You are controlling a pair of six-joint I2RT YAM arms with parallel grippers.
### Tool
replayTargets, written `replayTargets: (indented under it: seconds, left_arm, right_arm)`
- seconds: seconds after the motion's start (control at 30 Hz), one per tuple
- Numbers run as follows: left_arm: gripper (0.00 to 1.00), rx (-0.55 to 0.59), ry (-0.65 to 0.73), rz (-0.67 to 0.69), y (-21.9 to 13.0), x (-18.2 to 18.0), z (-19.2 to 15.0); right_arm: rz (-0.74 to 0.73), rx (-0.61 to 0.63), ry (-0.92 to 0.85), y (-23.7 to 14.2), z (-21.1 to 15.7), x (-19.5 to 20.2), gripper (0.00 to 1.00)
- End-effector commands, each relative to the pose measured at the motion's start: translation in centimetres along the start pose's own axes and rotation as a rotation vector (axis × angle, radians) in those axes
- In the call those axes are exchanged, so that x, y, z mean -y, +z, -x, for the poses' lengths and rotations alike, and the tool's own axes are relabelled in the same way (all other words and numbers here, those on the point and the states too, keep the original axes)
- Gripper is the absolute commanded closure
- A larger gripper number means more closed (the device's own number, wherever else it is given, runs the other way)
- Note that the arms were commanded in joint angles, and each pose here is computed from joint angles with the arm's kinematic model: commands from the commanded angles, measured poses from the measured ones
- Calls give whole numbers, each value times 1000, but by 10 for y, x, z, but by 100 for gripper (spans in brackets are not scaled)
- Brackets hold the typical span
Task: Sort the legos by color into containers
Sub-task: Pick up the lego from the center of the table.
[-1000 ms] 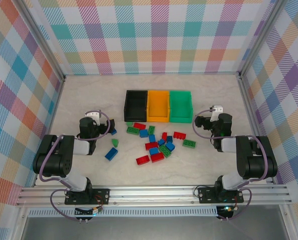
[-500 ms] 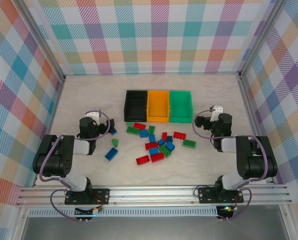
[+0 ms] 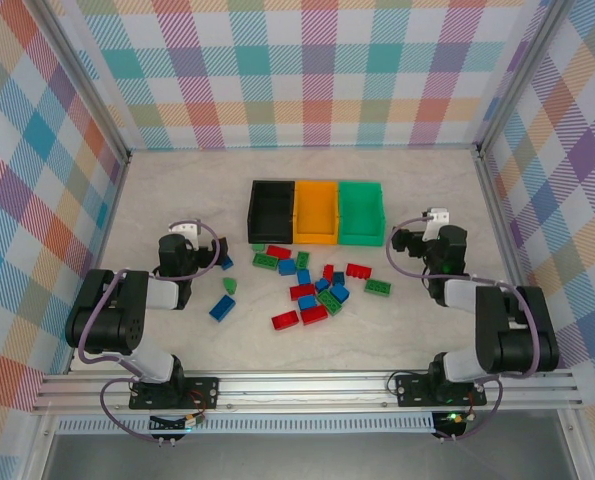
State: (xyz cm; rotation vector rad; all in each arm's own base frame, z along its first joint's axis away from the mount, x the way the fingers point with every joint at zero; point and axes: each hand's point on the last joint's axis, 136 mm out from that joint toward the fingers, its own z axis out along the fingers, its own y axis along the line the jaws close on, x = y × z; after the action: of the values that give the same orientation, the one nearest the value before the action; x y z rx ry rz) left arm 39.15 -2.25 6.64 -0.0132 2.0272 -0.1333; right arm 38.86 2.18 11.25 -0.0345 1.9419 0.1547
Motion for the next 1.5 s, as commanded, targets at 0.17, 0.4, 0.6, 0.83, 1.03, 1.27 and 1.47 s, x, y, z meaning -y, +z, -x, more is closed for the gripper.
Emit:
replayTargets:
  seconds: [0.17,0.4,0.6,0.83,1.03,1.27,1.47]
  left_arm:
    - [0,96,2,14,-24,2,41]
    - [0,12,-204,92,-65,-4,79]
    - [0,-155,-346,74,-82,8,82]
    - [0,-366,-466,-138,-100,55,52]
    - [0,-564,-427,-144,-119,79,6]
    - [10,-781,-318,-32,-139,86,-46]
    - [20,-874,-255,56,-130,82,-70]
  right_arm:
    - [26,13,78,-46,30,-13,1]
    - [53,-56,335,-62,37,-21,1]
    - [237,-172,449,-52,22,-57,1]
    - [209,-251,376,-41,-11,-76,1]
    - [182,-286,345,-34,-24,-81,1]
    - [160,-299,327,-32,-28,-84,1]
    - [131,-307,339,-30,-31,-81,1]
